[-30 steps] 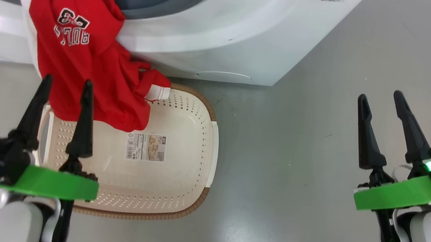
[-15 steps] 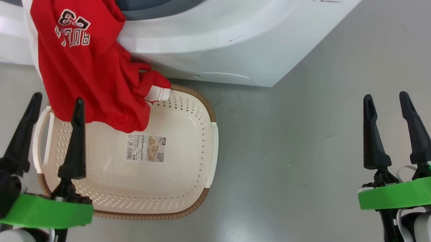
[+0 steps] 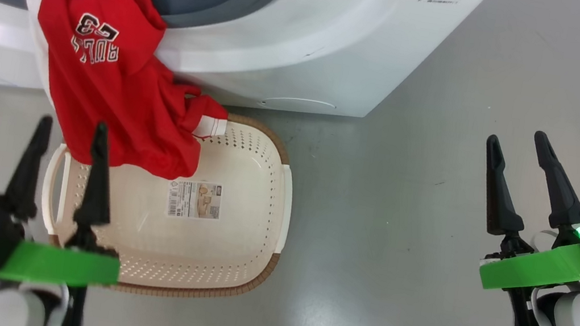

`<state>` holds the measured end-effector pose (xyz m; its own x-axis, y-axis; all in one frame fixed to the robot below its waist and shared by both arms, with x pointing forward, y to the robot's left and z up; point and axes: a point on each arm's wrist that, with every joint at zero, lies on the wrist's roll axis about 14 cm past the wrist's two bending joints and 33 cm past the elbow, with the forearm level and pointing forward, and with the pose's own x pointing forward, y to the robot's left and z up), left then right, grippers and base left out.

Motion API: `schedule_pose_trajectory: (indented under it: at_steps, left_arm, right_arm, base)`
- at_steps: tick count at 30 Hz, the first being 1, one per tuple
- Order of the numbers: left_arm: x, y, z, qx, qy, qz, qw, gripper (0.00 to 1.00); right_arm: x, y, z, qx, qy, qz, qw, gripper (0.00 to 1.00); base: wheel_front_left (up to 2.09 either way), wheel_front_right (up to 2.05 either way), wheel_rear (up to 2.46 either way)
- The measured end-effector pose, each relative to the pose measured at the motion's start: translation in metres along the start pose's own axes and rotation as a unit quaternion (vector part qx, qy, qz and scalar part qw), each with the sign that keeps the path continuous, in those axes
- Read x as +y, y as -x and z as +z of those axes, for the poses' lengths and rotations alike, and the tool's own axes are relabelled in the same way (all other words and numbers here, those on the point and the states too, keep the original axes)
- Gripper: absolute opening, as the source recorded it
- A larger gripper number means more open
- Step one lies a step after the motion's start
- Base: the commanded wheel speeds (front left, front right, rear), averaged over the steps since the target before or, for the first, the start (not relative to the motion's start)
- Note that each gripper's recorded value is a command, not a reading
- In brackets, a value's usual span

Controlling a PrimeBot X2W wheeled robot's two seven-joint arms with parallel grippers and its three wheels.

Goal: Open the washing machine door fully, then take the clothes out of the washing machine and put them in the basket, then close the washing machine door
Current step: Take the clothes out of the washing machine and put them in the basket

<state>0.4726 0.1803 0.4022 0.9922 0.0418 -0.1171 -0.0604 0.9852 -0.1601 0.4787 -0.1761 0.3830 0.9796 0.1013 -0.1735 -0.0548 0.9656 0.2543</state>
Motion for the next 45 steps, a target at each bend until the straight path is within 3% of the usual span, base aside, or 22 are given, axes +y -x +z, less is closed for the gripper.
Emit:
schedule_pose_trajectory:
  at_steps: [12,29,30,32,33,45]
  left_arm:
    - [0.024,-0.052,-0.031,0.047,0.003,0.017,0.999,1.0]
    - [0.02,-0.1,-0.065,0.11,-0.005,0.007,0.994,1.0]
    - [0.02,-0.1,-0.066,0.112,-0.004,0.008,0.994,0.76]
    - [0.02,-0.1,-0.07,0.118,-0.006,0.008,0.993,0.07]
    - [0.02,-0.101,-0.07,0.118,-0.006,0.009,0.993,0.0]
    - [0.016,-0.095,-0.068,0.113,-0.012,0.001,0.994,0.0]
  right_arm:
    - [0.0,0.002,-0.01,0.012,-0.003,-0.001,1.0,1.0]
    - [-0.012,0.001,-0.014,0.016,-0.001,-0.019,1.0,1.0]
    - [-0.013,0.001,-0.014,0.016,-0.001,-0.019,1.0,1.0]
    - [-0.014,0.002,-0.014,0.016,-0.001,-0.021,1.0,1.0]
    - [-0.014,0.002,-0.014,0.016,-0.001,-0.021,1.0,1.0]
    - [-0.011,-0.001,-0.014,0.015,-0.003,-0.017,1.0,1.0]
  base:
    - [0.0,0.0,0.0]
    - [0.0,0.0,0.0]
    - [0.0,0.0,0.0]
    - [0.0,0.0,0.0]
    - [0.0,0.0,0.0]
    - [0.0,0.0,0.0]
